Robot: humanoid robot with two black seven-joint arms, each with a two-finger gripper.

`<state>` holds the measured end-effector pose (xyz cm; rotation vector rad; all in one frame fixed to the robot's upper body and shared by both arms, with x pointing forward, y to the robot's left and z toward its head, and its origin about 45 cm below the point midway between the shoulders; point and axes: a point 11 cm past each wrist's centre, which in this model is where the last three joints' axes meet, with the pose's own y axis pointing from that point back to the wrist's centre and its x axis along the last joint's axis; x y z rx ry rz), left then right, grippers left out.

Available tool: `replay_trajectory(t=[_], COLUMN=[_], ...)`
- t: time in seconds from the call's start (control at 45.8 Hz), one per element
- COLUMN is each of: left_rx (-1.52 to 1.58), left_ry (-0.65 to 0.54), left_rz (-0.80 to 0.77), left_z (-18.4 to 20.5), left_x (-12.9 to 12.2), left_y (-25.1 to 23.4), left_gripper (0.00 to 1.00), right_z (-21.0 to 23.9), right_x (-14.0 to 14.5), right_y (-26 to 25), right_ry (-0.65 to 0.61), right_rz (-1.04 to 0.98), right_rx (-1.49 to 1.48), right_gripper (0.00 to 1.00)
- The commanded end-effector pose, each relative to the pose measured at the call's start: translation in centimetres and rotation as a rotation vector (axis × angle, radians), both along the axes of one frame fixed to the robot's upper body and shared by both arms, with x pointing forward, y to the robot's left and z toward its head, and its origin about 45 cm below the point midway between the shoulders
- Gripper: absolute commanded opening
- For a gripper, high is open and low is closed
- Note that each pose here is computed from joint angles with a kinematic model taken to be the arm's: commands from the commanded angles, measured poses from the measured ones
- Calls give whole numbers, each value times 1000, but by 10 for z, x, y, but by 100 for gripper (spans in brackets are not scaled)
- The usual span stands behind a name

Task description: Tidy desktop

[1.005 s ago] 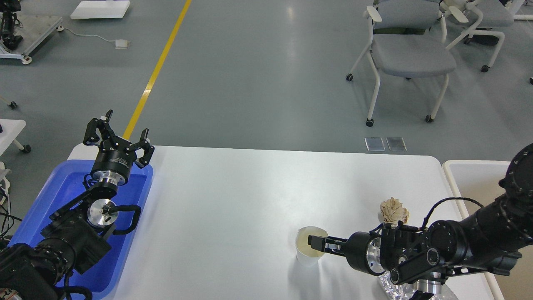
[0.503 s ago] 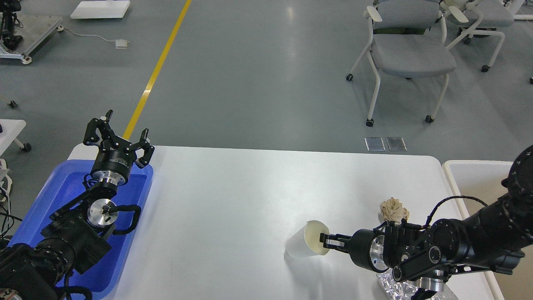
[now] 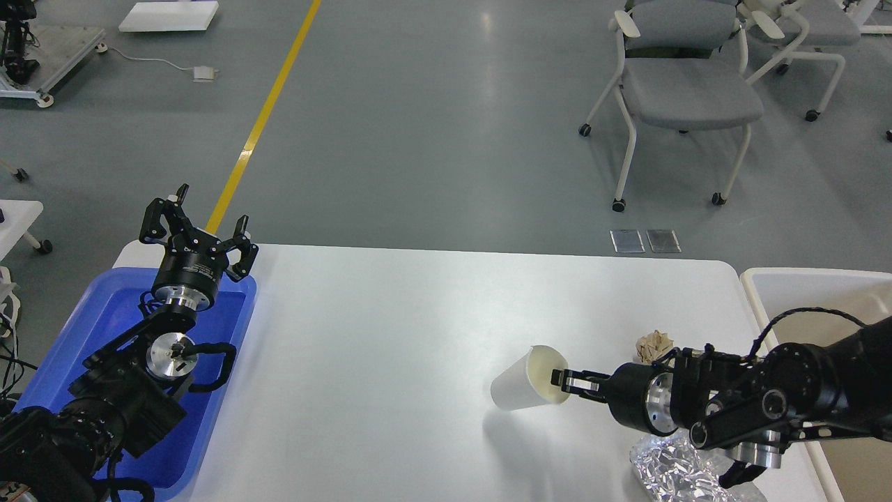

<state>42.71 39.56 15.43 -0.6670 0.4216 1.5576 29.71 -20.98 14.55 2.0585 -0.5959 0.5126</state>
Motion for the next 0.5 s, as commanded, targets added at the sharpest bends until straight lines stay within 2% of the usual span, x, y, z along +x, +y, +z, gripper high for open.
replay_trajectory(t=[0.0,0.197,0.481], left_rx=[0,0,2], left_ry=[0,0,0], left_rz=[0,0,2], left_z=[0,0,0], left_x=[0,0,0], left_y=[0,0,1], left_gripper=[100,100,100], right_z=[49,110,160], right_x=[16,44,57], right_y=[-16,-40,-57], right_ry=[-7,-11,-30], right_rz=[-28,-77,-88], right_rx=[48,116,157], right_gripper=[0,0,0])
